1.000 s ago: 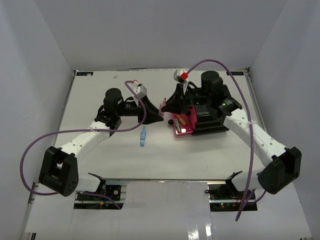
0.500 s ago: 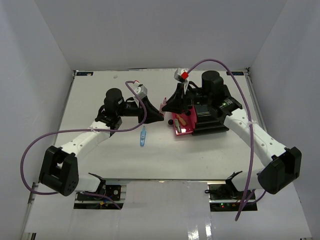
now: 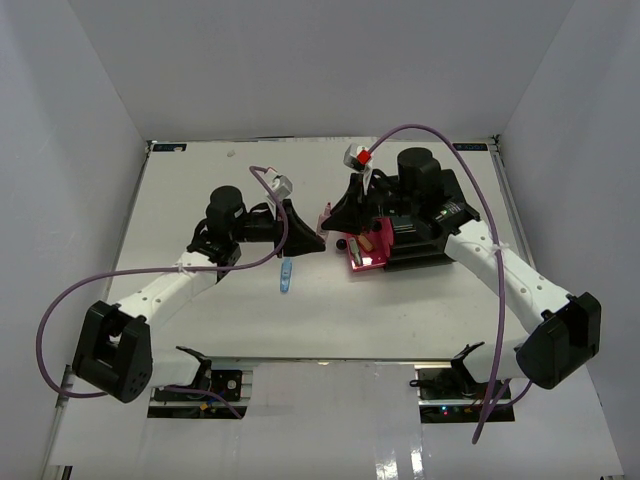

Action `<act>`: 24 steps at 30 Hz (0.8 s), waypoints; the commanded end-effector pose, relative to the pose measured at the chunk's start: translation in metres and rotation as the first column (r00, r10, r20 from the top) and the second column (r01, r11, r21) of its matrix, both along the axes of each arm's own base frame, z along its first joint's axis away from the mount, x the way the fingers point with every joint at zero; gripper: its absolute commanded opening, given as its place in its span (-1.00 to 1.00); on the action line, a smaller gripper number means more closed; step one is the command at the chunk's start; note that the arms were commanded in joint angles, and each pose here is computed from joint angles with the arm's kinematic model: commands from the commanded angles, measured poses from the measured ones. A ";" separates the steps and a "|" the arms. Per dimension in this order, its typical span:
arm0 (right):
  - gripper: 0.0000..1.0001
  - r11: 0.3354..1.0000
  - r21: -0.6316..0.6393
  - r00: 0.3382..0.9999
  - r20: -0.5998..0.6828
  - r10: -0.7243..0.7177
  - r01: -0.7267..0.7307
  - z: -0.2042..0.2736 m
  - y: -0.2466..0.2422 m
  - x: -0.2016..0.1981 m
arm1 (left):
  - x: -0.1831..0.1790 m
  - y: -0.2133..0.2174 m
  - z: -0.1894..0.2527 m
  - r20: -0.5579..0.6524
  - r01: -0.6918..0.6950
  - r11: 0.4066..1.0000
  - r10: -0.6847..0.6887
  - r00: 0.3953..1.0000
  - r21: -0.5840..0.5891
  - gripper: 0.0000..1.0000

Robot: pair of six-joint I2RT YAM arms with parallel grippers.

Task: Sort the stationery into containers
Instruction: Close the pen cap on the pen.

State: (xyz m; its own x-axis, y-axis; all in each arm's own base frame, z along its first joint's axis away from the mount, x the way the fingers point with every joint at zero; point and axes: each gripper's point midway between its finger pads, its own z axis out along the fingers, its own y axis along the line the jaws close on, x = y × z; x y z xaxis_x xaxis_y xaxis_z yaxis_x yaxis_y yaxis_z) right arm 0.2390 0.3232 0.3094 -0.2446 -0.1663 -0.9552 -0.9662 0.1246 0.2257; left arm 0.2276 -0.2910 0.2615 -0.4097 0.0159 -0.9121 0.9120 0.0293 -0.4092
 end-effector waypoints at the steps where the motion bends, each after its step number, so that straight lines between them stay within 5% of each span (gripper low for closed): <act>1: -0.52 0.998 0.046 0.992 0.112 -0.053 0.048 0.022 -0.005 0.013 | -0.022 0.005 0.005 -0.094 0.031 1.000 -0.031 0.995 0.002 -0.92; 24: -0.33 0.995 0.083 0.993 0.111 0.042 -0.052 0.024 -0.002 -0.006 | -0.008 0.000 0.015 -0.185 -0.017 1.000 0.020 0.983 0.017 -1.00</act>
